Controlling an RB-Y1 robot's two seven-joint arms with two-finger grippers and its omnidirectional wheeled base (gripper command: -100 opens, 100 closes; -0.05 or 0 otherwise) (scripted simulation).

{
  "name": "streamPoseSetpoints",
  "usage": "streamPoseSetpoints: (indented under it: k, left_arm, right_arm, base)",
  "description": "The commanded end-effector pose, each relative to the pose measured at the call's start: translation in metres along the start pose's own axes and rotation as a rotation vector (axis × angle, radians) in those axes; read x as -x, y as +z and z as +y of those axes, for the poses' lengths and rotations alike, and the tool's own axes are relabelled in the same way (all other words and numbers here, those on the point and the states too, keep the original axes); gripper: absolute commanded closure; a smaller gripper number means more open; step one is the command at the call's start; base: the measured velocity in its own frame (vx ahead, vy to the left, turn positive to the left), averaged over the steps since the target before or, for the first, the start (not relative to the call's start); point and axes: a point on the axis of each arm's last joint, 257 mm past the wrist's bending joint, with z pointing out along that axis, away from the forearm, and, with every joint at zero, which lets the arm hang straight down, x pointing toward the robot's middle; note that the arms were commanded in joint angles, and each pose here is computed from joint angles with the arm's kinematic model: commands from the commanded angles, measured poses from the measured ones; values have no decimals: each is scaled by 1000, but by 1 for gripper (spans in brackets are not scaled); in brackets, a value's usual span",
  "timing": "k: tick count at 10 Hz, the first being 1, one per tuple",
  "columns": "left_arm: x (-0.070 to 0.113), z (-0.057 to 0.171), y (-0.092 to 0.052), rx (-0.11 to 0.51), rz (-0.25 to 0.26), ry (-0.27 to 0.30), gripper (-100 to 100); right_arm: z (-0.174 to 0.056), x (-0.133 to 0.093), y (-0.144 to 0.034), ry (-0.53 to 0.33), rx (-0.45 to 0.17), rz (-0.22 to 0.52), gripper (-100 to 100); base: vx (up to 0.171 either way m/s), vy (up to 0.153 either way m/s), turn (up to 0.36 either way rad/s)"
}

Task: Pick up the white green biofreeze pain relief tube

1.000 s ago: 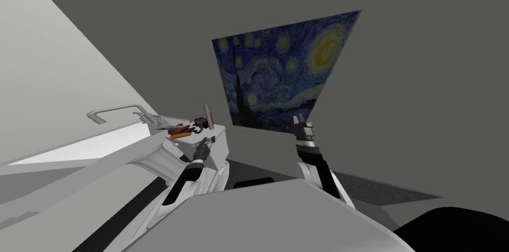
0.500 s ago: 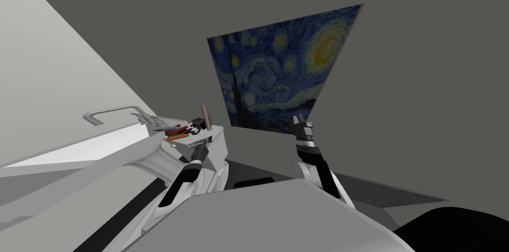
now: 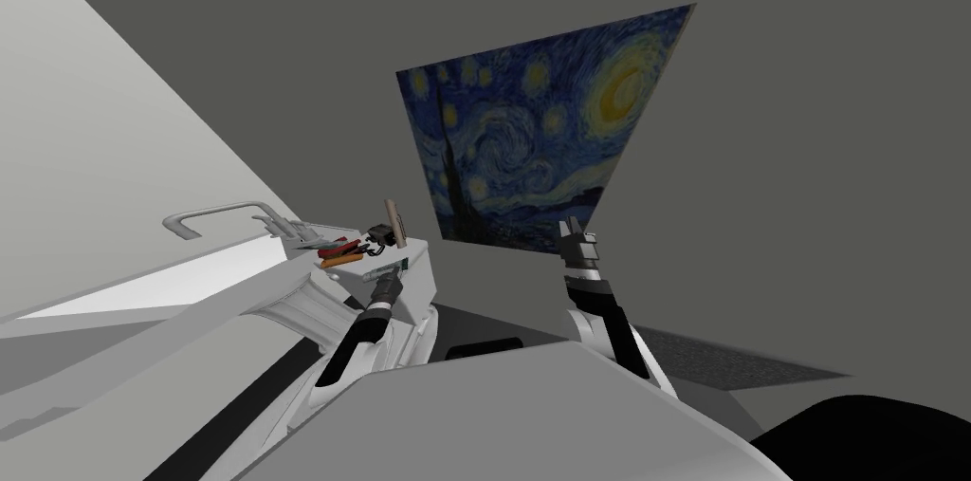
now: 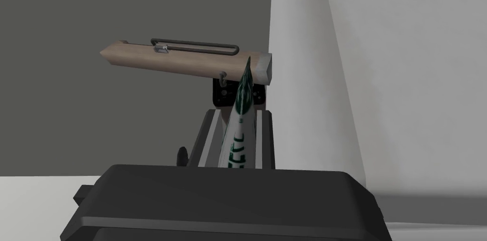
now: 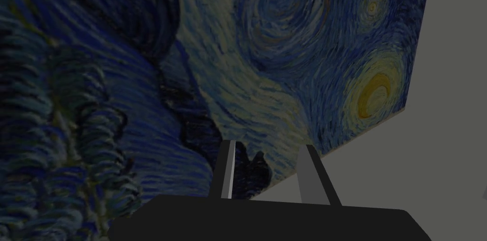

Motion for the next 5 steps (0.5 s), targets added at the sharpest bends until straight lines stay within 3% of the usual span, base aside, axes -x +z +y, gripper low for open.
streamPoseSetpoints:
  k: [1, 5]
  left_arm:
    - [-13, 0, 3, -1, -1, 3, 100]
    - [-48, 0, 13, -2, 0, 2, 100]
  right_arm:
    - [0, 0, 0, 0, 0, 0, 0]
    - [0, 0, 0, 0, 0, 0, 0]
  base:
    - [-92, 94, -7]
    - [-78, 89, 2]
